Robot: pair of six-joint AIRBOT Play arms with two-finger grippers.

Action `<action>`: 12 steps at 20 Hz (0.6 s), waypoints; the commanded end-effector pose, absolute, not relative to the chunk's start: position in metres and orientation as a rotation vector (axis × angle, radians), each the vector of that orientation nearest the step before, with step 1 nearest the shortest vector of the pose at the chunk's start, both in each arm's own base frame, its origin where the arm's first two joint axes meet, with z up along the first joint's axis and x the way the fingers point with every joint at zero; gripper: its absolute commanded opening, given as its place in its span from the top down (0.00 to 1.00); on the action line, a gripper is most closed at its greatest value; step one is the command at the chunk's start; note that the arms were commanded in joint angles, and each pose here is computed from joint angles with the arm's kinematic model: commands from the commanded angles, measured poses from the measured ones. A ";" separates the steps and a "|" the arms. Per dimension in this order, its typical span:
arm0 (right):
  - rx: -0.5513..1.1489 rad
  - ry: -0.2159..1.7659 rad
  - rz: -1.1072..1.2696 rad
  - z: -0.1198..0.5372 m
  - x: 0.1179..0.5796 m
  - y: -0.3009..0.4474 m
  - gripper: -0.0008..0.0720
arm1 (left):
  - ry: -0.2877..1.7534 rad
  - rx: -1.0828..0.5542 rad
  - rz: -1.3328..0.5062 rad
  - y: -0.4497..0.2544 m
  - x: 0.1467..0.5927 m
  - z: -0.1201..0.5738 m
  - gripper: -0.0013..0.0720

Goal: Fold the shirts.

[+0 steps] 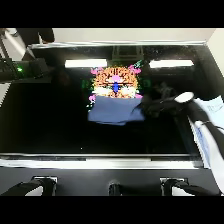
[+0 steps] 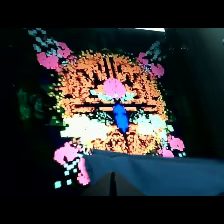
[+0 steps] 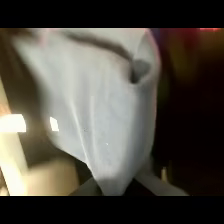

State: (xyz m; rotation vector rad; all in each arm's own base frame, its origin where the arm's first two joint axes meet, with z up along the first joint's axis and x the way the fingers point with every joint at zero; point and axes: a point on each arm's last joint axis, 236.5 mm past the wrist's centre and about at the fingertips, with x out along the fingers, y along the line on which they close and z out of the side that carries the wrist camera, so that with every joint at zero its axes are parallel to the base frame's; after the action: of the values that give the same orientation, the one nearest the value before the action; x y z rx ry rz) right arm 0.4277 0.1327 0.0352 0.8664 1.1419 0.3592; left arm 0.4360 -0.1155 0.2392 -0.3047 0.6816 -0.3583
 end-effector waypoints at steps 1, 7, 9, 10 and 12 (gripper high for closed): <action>0.820 0.966 0.194 0.115 0.445 0.026 0.93 | 0.683 -0.301 -0.360 -0.116 0.436 0.238 0.95; 0.854 0.768 -0.188 0.197 0.395 -0.169 0.93 | 0.683 -0.301 -0.360 -0.116 0.436 0.238 0.95; 0.922 0.692 -0.305 0.212 0.372 -0.215 0.93 | 0.683 -0.301 -0.360 -0.116 0.436 0.238 0.95; 0.957 0.669 -0.346 0.217 0.360 -0.231 0.93 | 0.682 -0.298 -0.361 -0.116 0.436 0.238 0.95; 0.995 0.660 -0.385 0.226 0.335 -0.247 0.93 | 0.678 -0.280 -0.367 -0.116 0.436 0.239 0.95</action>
State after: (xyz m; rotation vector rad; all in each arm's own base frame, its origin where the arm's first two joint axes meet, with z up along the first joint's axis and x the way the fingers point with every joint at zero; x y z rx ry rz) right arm 0.3750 -0.2109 0.2093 0.9273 0.6967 -0.2825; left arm 0.4358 -0.1154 0.2389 -0.2963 0.6811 -0.3610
